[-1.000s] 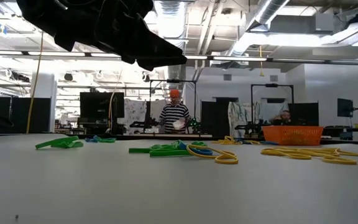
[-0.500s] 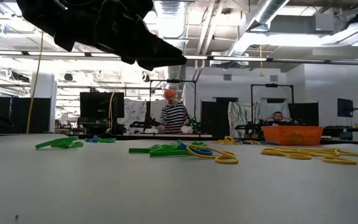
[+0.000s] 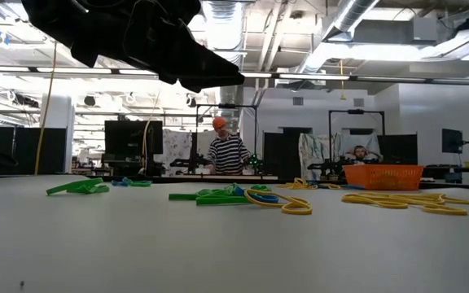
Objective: Sort rubber bands into baskets
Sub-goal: Adjust the red bin
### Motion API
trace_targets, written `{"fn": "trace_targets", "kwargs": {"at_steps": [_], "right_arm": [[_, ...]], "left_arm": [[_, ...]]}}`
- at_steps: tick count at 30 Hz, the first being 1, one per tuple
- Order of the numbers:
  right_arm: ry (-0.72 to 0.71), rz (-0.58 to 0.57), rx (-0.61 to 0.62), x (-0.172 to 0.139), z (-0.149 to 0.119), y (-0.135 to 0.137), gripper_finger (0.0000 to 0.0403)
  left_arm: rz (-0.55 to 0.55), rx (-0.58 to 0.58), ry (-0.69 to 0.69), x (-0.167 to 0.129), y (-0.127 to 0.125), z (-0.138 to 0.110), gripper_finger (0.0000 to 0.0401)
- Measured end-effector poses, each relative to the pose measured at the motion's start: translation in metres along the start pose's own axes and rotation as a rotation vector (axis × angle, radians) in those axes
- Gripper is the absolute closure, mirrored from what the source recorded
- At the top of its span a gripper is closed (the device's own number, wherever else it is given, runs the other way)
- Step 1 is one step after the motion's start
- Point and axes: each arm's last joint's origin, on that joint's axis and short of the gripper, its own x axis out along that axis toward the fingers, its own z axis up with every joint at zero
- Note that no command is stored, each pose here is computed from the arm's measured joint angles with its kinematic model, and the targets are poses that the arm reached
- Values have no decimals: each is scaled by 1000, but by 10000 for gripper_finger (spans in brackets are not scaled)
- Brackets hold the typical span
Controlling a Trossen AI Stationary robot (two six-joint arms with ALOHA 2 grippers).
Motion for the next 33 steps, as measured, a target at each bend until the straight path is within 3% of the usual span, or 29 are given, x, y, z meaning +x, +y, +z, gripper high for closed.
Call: {"fn": "trace_targets", "kwargs": {"at_steps": [6, 13, 14, 17, 20, 25, 33], "right_arm": [[-50, 19, -55, -3, 10, 3, 208], [-85, -17, -132, -6, 18, 1, 213], [-200, -10, -206, -6, 22, 1, 213], [-350, -41, -252, -7, 34, -1, 213], [-309, -4, -287, -13, 36, 4, 213], [-358, 21, -314, -20, 48, 8, 213], [-337, 11, -369, -23, 53, 9, 213]], "left_arm": [[70, 0, 15, 0, 2, -1, 207], [263, -12, 62, -1, 10, -4, 207], [286, -13, 70, -1, 13, -5, 207], [335, -28, 97, -2, 24, -8, 207], [381, -58, 127, -4, 39, -13, 207], [377, -115, 138, -7, 58, -19, 207], [361, -140, 141, -9, 67, -21, 207]]}}
